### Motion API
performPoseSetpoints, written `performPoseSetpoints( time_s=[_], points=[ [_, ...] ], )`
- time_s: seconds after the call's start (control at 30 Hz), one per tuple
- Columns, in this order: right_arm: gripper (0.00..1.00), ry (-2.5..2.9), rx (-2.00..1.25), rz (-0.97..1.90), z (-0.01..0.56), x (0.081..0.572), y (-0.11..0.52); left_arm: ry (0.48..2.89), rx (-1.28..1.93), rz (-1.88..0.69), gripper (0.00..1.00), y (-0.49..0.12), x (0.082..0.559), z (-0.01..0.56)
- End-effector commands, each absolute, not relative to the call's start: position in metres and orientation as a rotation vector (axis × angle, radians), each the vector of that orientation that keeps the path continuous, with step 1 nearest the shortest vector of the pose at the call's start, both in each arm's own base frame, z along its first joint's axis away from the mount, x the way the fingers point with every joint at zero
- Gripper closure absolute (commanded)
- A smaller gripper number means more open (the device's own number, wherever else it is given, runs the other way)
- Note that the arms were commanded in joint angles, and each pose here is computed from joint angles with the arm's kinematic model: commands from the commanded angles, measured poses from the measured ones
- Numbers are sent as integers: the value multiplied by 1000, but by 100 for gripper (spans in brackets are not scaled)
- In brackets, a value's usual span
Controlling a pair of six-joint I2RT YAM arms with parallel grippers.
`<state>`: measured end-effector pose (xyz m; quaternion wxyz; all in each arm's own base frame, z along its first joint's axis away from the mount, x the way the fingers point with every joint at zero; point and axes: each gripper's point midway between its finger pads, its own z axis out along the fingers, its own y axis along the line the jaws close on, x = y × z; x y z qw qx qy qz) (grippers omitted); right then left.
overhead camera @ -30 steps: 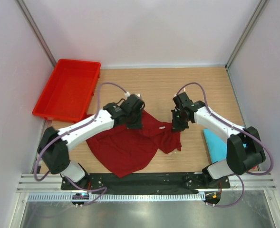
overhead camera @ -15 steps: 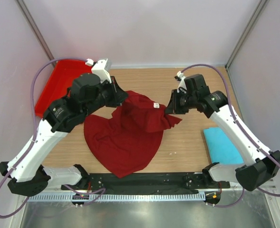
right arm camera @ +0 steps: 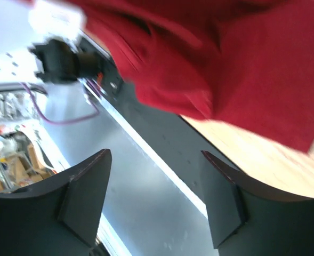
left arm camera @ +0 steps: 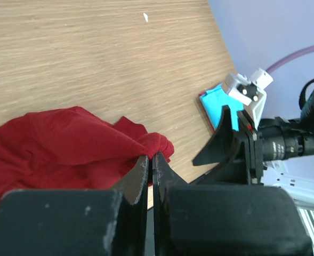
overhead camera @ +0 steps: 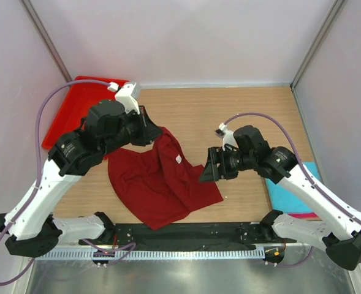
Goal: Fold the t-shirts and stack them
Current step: Flatten the tshirt out
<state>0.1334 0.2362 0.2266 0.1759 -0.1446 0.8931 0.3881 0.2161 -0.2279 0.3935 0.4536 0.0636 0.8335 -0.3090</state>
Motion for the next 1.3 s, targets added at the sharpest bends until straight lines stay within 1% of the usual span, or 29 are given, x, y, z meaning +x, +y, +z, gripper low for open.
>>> performPoseSetpoints(
  time_s=[0.0, 0.03, 0.1, 0.13, 0.17, 0.23, 0.33, 0.37, 0.4, 0.43, 0.5, 0.57, 0.63, 0.67, 0.7, 0.73, 0.77, 0.8, 0.83, 0.87, 0.9, 1.0, 1.03, 1.1, 1.17, 1.2, 1.23, 1.27],
  points=[
    [29, 2378, -367, 1209, 249, 157, 264, 2008, 157, -861, 100, -231, 207, 411],
    [30, 2363, -388, 1240, 250, 155, 271, 2000, 144, -868, 100, -231, 207, 413],
    [29, 2352, -450, 1186, 242, 151, 279, 1997, 122, -874, 100, -230, 208, 413],
    [19, 2347, -468, 1141, 235, 152, 280, 1997, 109, -889, 100, -232, 208, 415],
    [13, 2328, -486, 1120, 232, 154, 282, 1993, 104, -899, 100, -233, 208, 417],
    [7, 2317, -528, 1061, 213, 154, 281, 1981, 102, -927, 100, -236, 207, 422],
    [7, 2305, -604, 1004, 191, 157, 288, 1986, 106, -932, 100, -237, 206, 423],
    [9, 2292, -617, 1021, 188, 158, 293, 1986, 104, -931, 100, -236, 206, 424],
    [12, 2299, -631, 1035, 184, 156, 297, 1987, 105, -929, 100, -236, 205, 424],
    [19, 2295, -657, 1047, 182, 153, 303, 1986, 106, -932, 100, -236, 205, 424],
    [23, 2302, -642, 977, 174, 162, 309, 1980, 104, -934, 100, -236, 205, 426],
    [32, 2279, -593, 864, 171, 178, 306, 1977, 101, -932, 100, -235, 205, 427],
    [34, 2247, -561, 817, 175, 188, 304, 1972, 95, -926, 100, -233, 205, 429],
    [37, 2235, -545, 801, 178, 192, 302, 1969, 91, -924, 100, -231, 205, 430],
    [52, 2219, -540, 800, 185, 194, 304, 1965, 85, -918, 100, -229, 205, 431],
    [61, 2216, -537, 799, 188, 195, 304, 1960, 76, -911, 100, -227, 206, 432],
    [80, 2205, -542, 815, 197, 194, 305, 1954, 58, -899, 100, -223, 206, 433],
    [80, 2205, -546, 830, 202, 193, 307, 1954, 57, -898, 100, -221, 205, 434],
    [93, 2201, -549, 855, 209, 190, 308, 1938, 28, -877, 100, -216, 208, 438],
    [99, 2215, -556, 874, 213, 185, 308, 1925, 16, -867, 100, -211, 208, 442],
    [99, 2192, -565, 946, 232, 177, 313, 1894, 2, -862, 100, -204, 206, 453],
    [99, 2135, -607, 1032, 265, 157, 320, 1829, 4, -812, 100, -188, 205, 473],
    [99, 2107, -608, 1041, 277, 153, 318, 1782, 20, -800, 100, -180, 202, 489],
    [99, 2089, -587, 1013, 298, 155, 312, 1745, 24, -781, 100, -171, 199, 503],
    [99, 2081, -536, 936, 310, 167, 306, 1688, 38, -763, 100, -163, 197, 522],
    [99, 2027, -494, 902, 332, 180, 304, 1657, 47, -763, 100, -158, 194, 533],
    [99, 2001, -437, 834, 341, 194, 300, 1647, 61, -753, 100, -158, 195, 537],
    [99, 1981, -407, 806, 358, 211, 309, 1632, 70, -717, 100, -154, 197, 541]
  ],
)
